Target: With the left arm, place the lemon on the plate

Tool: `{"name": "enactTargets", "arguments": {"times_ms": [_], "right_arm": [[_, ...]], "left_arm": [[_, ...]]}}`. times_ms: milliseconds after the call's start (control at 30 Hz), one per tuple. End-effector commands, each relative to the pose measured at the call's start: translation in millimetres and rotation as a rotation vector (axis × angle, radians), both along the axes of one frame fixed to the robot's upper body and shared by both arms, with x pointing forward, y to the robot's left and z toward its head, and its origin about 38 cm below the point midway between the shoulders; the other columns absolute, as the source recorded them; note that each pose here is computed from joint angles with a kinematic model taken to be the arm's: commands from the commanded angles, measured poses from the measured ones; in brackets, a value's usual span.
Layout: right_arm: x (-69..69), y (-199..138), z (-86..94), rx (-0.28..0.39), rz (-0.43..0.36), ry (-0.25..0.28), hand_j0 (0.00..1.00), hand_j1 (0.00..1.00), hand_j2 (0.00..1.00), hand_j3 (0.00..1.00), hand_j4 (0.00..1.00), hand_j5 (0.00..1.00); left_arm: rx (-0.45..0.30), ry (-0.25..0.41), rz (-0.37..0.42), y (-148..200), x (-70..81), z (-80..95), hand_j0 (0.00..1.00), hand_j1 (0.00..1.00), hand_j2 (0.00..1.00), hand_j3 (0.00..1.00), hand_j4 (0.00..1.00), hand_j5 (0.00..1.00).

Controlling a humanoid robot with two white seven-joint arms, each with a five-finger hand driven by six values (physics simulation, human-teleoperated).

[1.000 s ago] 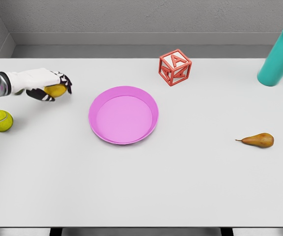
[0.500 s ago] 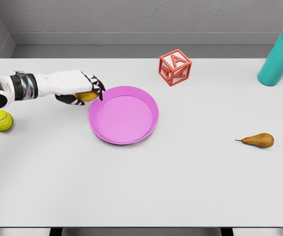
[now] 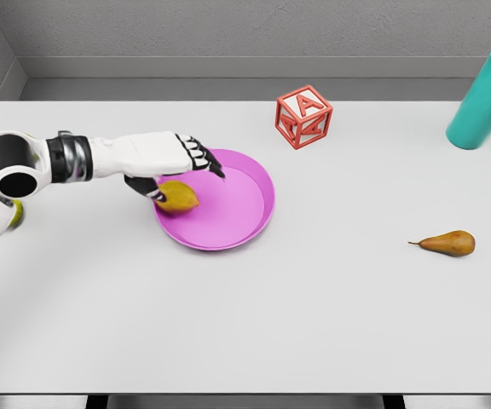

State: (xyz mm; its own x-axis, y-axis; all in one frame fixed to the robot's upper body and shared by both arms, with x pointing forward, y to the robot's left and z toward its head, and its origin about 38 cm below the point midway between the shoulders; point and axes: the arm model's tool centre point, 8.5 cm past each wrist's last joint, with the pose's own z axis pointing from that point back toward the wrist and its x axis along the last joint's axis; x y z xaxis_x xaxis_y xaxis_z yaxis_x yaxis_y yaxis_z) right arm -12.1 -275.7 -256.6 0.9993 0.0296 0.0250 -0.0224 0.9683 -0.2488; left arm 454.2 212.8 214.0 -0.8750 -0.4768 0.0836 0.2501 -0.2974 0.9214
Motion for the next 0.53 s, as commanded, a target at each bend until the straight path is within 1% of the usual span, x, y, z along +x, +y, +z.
{"name": "enactTargets", "arguments": {"times_ms": [0, 33, 133, 167, 200, 267, 300, 367, 433, 500], "right_arm": [[0.0, 0.0, 0.0, 0.0, -0.001, 0.0, 1.0, 1.0, 1.0, 1.0, 1.0, 1.0], [0.0, 0.0, 0.0, 0.0, -0.001, 0.0, 1.0, 1.0, 1.0, 1.0, 1.0, 1.0], [0.0, 0.0, 0.0, 0.0, -0.001, 0.0, 1.0, 1.0, 1.0, 1.0, 1.0, 1.0], [0.0, 0.0, 0.0, 0.0, -0.001, 0.0, 1.0, 1.0, 1.0, 1.0, 1.0, 1.0], [0.0, 0.0, 0.0, 0.0, -0.001, 0.0, 1.0, 1.0, 1.0, 1.0, 1.0, 1.0], [0.0, 0.0, 0.0, 0.0, -0.001, 0.0, 1.0, 1.0, 1.0, 1.0, 1.0, 1.0], [0.0, 0.0, 0.0, 0.0, -0.001, 0.0, 1.0, 1.0, 1.0, 1.0, 1.0, 1.0], [0.0, 0.0, 0.0, 0.0, -0.001, 0.0, 1.0, 1.0, 1.0, 1.0, 1.0, 1.0], [0.0, 0.0, 0.0, 0.0, -0.001, 0.0, 1.0, 1.0, 1.0, 1.0, 1.0, 1.0], [0.0, 0.1, 0.0, 0.001, -0.001, 0.0, 1.0, 1.0, 1.0, 1.0, 1.0, 1.0]], "left_arm": [[-0.016, -0.03, 0.077, 30.3, 8.5, 17.2, 1.0, 1.0, 1.0, 1.0, 1.0, 1.0], [-0.023, -0.051, 0.112, 45.6, 10.8, 27.5, 1.0, 1.0, 1.0, 1.0, 1.0, 1.0], [0.003, -0.062, 0.154, 70.5, 9.6, 35.2, 1.0, 1.0, 1.0, 1.0, 1.0, 1.0], [-0.001, -0.058, 0.165, 76.4, 9.5, 36.5, 1.0, 1.0, 1.0, 1.0, 1.0, 1.0], [-0.021, -0.023, 0.2, 87.5, 13.7, 30.3, 1.0, 1.0, 1.0, 1.0, 1.0, 1.0], [-0.096, 0.081, 0.294, 116.9, 21.2, 9.9, 1.0, 1.0, 1.0, 1.0, 1.0, 1.0], [-0.108, 0.09, 0.317, 126.4, 21.4, 10.2, 1.0, 1.0, 1.0, 1.0, 1.0, 1.0], [-0.108, 0.114, 0.351, 139.0, 20.7, 3.2, 1.0, 1.0, 1.0, 1.0, 1.0, 1.0], [-0.097, 0.113, 0.368, 148.8, 18.7, 4.5, 1.0, 1.0, 1.0, 1.0, 1.0, 1.0], [-0.098, 0.114, 0.367, 148.1, 18.8, 4.3, 1.0, 1.0, 1.0, 1.0, 1.0, 1.0]]}}
